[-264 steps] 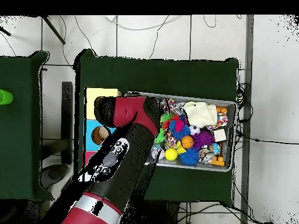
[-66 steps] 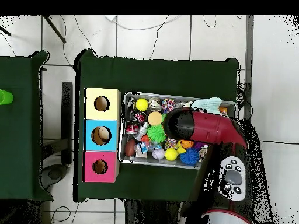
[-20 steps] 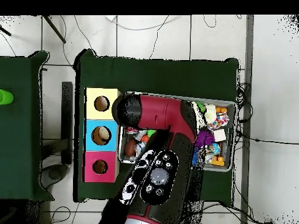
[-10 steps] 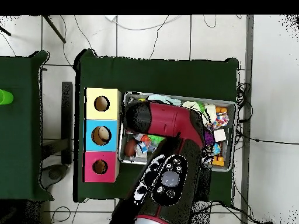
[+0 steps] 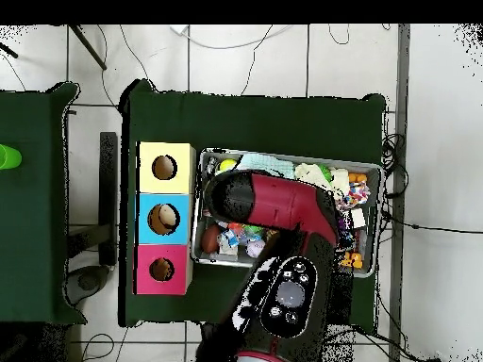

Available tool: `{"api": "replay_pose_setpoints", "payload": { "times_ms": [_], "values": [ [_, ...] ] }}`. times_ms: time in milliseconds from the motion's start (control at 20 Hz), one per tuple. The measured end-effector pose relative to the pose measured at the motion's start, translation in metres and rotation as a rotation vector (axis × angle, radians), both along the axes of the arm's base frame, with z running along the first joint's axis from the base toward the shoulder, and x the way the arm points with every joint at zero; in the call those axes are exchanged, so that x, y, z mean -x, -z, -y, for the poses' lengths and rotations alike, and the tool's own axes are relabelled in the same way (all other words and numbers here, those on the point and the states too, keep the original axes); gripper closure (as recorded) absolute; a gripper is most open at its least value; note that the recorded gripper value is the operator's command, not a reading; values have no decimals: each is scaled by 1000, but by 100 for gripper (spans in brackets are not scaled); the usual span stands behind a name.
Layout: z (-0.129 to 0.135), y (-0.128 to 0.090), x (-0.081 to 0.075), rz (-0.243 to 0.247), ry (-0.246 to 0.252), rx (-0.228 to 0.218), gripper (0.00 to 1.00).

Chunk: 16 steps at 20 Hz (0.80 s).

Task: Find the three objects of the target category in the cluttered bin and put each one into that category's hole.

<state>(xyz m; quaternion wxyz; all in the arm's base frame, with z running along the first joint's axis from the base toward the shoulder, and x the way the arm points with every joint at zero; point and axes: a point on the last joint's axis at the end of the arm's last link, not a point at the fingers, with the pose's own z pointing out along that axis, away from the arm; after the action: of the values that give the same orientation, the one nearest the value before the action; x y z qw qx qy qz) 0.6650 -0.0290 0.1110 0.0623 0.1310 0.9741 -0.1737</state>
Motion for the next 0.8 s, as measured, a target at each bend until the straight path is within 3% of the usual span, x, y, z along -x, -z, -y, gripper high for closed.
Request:
{"api": "replay_pose_setpoints", "payload": {
  "times_ms": [250,300,350,450,550,800],
  "values": [
    [32,-5,11,34,73,-63,0],
    [55,-8,20,50,119,-91,0],
    [65,-9,23,55,135,-98,0],
    [80,-11,30,57,158,-104,0],
    [111,-16,47,52,195,-106,0],
    [140,-20,69,39,207,-100,0]
  ]
}}
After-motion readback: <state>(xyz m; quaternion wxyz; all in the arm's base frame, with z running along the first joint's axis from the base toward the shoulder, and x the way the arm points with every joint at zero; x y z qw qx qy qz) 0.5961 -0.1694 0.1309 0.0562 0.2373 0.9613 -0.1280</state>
